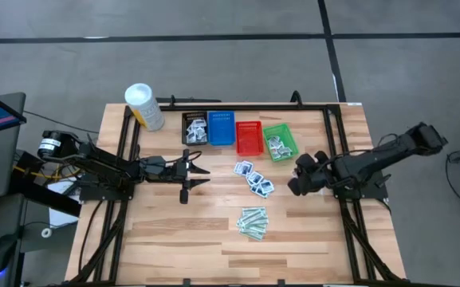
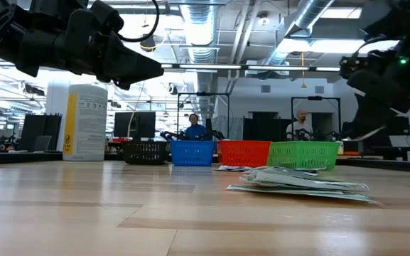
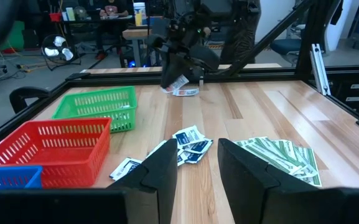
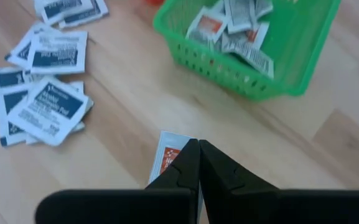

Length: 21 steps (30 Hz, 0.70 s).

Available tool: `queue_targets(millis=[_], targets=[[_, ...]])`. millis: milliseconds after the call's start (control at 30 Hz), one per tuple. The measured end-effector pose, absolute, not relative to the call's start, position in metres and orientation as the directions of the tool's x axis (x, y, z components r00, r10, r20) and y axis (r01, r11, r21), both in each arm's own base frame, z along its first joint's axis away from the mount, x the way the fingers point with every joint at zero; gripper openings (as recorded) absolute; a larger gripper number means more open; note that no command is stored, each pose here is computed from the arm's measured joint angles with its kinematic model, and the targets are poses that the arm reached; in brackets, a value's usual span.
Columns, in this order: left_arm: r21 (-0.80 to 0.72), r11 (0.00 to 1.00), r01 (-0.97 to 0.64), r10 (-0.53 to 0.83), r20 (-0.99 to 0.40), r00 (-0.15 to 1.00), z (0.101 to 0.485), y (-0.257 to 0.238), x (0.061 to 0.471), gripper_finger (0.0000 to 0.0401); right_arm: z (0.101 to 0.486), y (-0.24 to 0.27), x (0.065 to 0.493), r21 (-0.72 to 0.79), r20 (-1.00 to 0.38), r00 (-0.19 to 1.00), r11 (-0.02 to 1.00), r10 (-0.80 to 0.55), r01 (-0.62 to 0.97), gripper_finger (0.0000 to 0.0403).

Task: Pick & Place First Aid Supplies
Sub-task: Put the orange pad into the green bin

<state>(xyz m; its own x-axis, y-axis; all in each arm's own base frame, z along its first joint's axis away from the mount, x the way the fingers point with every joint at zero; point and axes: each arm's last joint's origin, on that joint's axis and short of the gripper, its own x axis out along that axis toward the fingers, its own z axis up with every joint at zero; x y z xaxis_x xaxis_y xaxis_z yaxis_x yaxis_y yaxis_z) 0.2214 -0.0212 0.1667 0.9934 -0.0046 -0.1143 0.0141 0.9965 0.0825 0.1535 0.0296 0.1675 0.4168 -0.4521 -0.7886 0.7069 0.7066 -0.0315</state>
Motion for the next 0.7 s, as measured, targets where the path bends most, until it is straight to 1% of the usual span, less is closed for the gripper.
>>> queue_targets(millis=[233,367,600,700], targets=[[0.082,0.997,0.014,-0.005,-0.115,0.993,0.167,-0.021,0.221,0.0116,0.188,0.014,0.167,-0.09,-0.767,0.419,0.728,-0.486,0.679,0.0],[0.082,0.997,0.014,-0.005,-0.114,0.993,0.167,-0.021,0.221,0.0116,0.203,-0.001,0.176,-0.144,-0.73,0.418,0.72,-0.541,0.679,0.0],[0.082,0.997,0.015,-0.005,-0.115,0.993,0.167,-0.021,0.221,0.0116,0.224,-0.036,0.194,-0.183,-0.588,0.495,0.701,-0.64,0.69,0.0],[0.082,0.997,0.014,-0.005,-0.114,0.993,0.167,-0.021,0.221,0.0116,0.226,-0.051,0.196,-0.2,-0.536,0.494,0.672,-0.684,0.713,0.0]])
